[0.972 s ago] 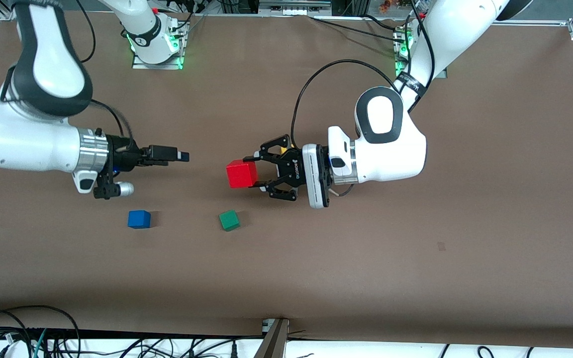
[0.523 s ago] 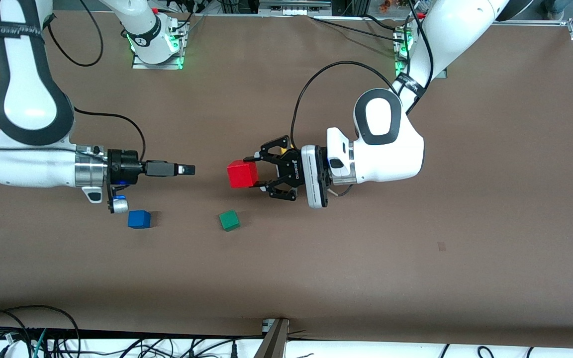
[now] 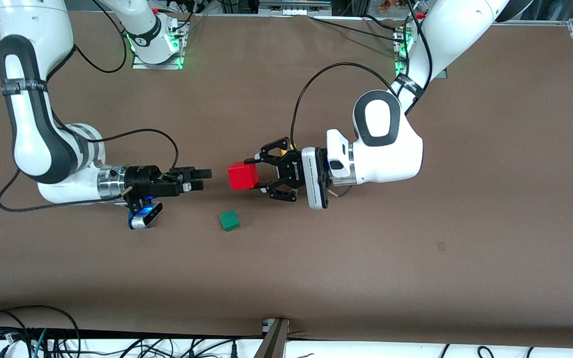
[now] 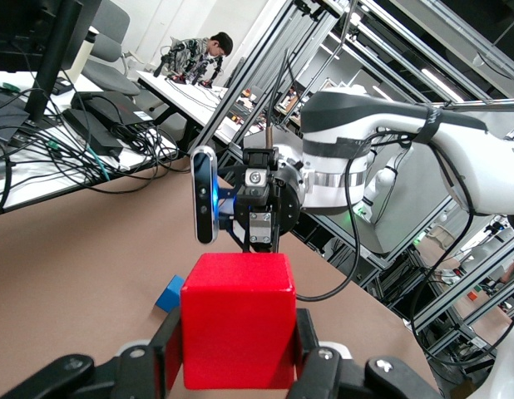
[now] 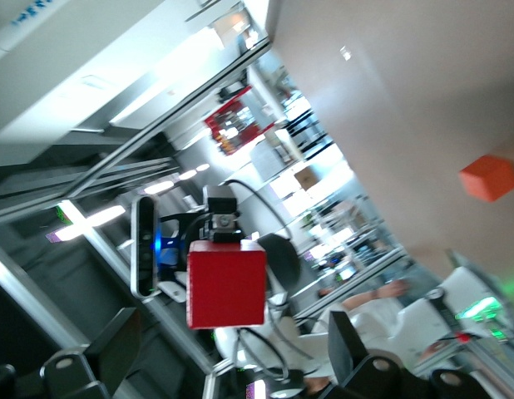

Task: Pass red block to right arm, stack on blue

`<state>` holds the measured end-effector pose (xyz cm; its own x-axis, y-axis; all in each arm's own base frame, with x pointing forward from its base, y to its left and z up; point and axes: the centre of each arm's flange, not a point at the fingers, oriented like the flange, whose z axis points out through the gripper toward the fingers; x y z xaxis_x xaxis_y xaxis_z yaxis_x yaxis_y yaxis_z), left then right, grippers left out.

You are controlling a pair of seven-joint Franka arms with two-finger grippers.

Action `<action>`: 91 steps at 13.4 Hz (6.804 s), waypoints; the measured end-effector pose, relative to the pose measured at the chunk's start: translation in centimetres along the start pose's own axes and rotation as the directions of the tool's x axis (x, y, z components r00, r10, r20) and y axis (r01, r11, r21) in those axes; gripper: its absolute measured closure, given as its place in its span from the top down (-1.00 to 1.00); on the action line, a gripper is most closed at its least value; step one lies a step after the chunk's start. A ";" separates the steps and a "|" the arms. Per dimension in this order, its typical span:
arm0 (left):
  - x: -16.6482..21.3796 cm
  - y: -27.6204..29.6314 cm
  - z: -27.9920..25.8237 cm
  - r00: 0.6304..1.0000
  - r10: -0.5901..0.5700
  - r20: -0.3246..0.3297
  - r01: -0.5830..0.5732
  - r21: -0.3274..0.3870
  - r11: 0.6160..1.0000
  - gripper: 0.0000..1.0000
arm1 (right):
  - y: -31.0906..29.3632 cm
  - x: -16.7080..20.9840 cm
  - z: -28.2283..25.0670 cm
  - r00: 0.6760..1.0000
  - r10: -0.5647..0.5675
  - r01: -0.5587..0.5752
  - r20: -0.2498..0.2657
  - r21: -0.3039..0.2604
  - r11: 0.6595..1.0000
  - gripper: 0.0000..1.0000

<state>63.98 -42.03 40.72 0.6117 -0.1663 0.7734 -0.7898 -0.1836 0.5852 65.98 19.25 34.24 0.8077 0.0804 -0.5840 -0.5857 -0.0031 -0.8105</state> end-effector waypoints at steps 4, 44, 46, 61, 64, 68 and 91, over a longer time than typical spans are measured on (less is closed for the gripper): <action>-0.7 0.0 0.9 1.000 -0.005 0.008 0.005 -0.003 1.000 0.12 | 0.4 0.2 3.3 0.998 0.023 -0.028 0.056 0.087 0.996 1.00; -2.8 -6.6 -6.8 0.946 -0.141 0.292 0.130 0.056 0.990 1.00 | 0.3 1.7 0.4 0.998 -0.063 0.063 0.010 -0.073 0.995 0.12; -4.0 -8.5 -10.8 0.872 -0.259 0.415 0.232 0.117 0.966 1.00 | 0.0 1.6 -1.6 0.994 -0.104 0.097 -0.024 -0.204 0.974 0.12; 5.1 -2.4 -38.7 0.469 -0.848 0.248 0.036 0.954 0.299 1.00 | -2.3 -2.4 -9.8 0.881 -0.471 0.125 -0.043 -0.939 0.320 0.12; 8.6 1.8 -43.2 0.545 -0.822 0.166 0.040 0.974 0.224 1.00 | -1.3 -2.3 -11.0 0.849 -0.527 0.095 -0.043 -0.968 0.231 0.12; 8.0 6.8 -43.3 0.531 -0.845 0.060 0.104 0.985 0.135 1.00 | 2.3 -1.6 -12.4 0.807 -0.591 0.092 -0.003 -0.987 0.130 0.12; 3.3 7.9 -43.8 0.484 -0.875 0.024 0.212 0.966 0.144 1.00 | 6.1 4.7 -16.5 0.754 -0.657 0.033 0.021 -0.999 0.006 0.12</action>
<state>57.78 -1.63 58.57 0.9881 0.0565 -0.1433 0.0590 -0.9982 0.0133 67.28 3.15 25.81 0.9922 0.0835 0.0927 0.0900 -0.9936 -0.0681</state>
